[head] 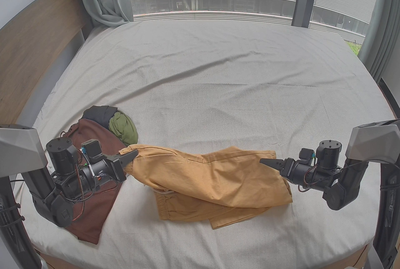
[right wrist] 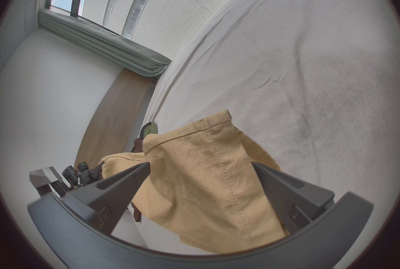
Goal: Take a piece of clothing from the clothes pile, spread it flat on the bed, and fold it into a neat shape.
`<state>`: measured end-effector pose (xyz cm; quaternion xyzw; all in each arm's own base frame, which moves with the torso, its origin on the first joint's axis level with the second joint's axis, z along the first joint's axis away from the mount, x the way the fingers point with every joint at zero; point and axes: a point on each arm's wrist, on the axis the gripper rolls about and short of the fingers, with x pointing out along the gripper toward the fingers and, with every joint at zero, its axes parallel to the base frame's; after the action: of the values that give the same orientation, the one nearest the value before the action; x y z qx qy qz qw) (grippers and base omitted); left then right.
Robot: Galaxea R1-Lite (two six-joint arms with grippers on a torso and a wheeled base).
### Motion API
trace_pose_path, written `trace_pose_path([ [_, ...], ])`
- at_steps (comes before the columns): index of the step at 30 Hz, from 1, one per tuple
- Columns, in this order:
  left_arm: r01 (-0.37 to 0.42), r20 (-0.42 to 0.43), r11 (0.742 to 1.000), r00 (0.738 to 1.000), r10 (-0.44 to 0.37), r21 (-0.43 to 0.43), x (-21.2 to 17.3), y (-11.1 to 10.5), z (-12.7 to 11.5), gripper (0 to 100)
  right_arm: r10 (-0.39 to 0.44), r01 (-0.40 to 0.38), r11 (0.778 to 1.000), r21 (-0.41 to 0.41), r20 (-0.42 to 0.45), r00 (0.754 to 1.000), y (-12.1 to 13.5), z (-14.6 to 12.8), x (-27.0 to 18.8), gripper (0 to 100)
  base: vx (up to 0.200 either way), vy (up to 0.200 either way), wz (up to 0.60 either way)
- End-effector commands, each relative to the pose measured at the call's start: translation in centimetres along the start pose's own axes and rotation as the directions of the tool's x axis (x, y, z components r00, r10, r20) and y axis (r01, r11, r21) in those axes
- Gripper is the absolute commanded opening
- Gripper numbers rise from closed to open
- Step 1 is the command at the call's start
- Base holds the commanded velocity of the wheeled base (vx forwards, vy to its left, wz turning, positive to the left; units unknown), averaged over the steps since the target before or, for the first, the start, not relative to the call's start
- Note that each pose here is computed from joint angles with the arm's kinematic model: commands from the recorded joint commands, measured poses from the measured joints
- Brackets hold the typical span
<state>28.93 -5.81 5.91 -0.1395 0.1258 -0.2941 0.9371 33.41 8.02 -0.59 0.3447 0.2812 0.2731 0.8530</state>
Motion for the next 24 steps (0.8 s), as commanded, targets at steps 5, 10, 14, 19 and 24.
trace_pose_path([
  [5,0.0,0.005,1.0,1.0,0.0,0.002,0.0,0.0,0.1,0,0.102,-0.102,0.995,-0.003,-0.009,0.995,1.7,0.0,-1.7,100,0.0,0.0,0.0],
  [10,-0.001,0.007,1.0,1.0,0.001,0.003,0.1,0.1,0.2,0,0.143,-0.144,0.99,-0.009,-0.027,0.989,2.1,0.3,-2.4,100,0.0,0.0,0.0],
  [14,-0.001,0.009,1.0,1.0,0.001,0.003,0.1,0.1,0.2,0,0.18,-0.181,0.984,-0.012,-0.049,0.982,2.6,0.6,-3.5,100,0.0,0.0,0.0],
  [19,0.003,0.006,1.0,1.0,-0.003,0.003,0.1,0.0,0.1,0,0.231,-0.232,0.973,-0.01,-0.075,0.97,2.5,1.3,-4.6,100,0.0,0.0,0.0],
  [24,0.001,0.005,1.0,1.0,-0.001,0.002,0.1,0.0,0.1,0,0.232,-0.233,0.972,-0.021,-0.053,0.971,1.7,2.2,-4.2,100,0.0,0.0,0.0],
])
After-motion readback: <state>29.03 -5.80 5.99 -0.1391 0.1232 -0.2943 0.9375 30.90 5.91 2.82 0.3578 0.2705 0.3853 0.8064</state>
